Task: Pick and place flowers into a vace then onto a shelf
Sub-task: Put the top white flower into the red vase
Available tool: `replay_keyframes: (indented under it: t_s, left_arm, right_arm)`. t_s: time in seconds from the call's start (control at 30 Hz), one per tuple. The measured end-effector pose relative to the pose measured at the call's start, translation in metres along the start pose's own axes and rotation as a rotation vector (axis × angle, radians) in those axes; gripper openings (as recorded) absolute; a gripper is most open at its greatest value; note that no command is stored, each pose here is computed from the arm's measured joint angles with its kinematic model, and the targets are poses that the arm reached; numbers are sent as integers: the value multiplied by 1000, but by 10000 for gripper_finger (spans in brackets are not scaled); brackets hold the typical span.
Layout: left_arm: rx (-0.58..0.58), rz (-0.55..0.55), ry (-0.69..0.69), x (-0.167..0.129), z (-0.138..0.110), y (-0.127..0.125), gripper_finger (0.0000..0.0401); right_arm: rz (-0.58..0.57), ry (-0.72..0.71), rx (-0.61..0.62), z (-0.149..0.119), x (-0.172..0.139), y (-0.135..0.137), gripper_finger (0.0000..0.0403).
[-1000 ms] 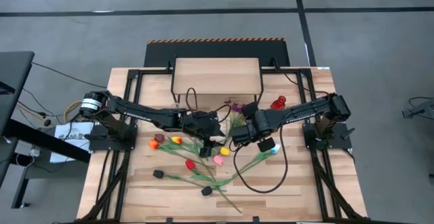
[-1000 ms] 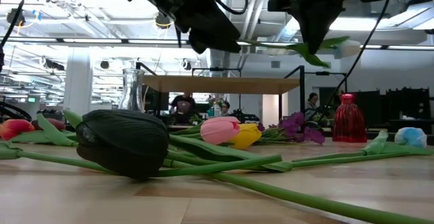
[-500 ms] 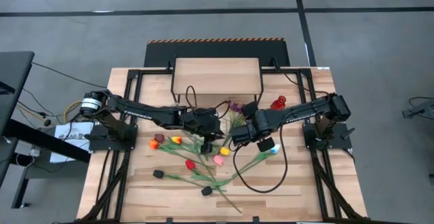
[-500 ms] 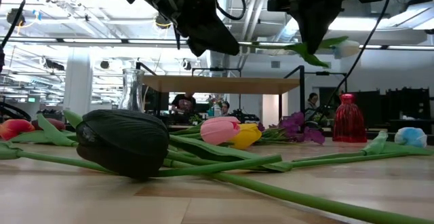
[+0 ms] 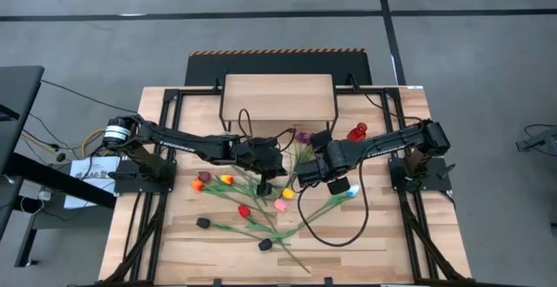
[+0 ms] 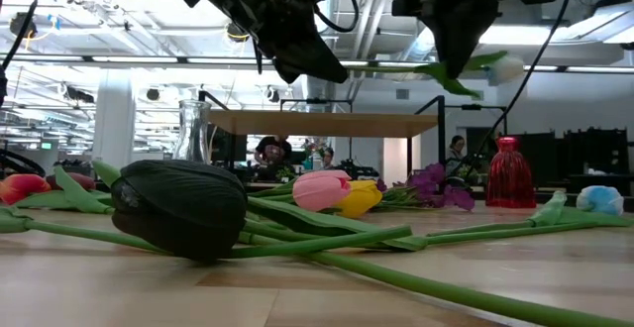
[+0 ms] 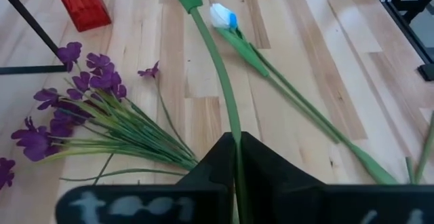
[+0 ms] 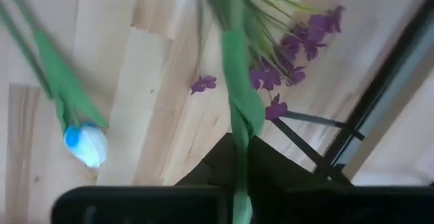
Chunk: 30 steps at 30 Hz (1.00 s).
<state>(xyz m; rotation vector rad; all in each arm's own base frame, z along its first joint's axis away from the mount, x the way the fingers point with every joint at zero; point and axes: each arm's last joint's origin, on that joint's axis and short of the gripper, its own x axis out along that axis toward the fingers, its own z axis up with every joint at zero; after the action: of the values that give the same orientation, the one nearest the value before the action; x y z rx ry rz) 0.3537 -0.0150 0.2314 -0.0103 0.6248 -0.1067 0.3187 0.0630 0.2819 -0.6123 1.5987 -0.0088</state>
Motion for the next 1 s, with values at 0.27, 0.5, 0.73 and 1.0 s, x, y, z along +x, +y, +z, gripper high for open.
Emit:
replay_keyframes:
  t_s: [0.27,0.5,0.73,1.0]
  left_arm:
    - [-7,9,13,0,-1,4,0]
    - [-25,60,45,-1,-5,13,0]
    - [-57,134,103,-4,-11,31,0]
    - [-90,195,118,-10,-13,49,0]
  right_arm:
    - [-41,0,63,0,0,-1,121]
    - [-39,8,55,-1,-3,6,230]
    - [-37,37,26,-5,-14,12,267]
    - [-49,-165,82,-7,-64,3,266]
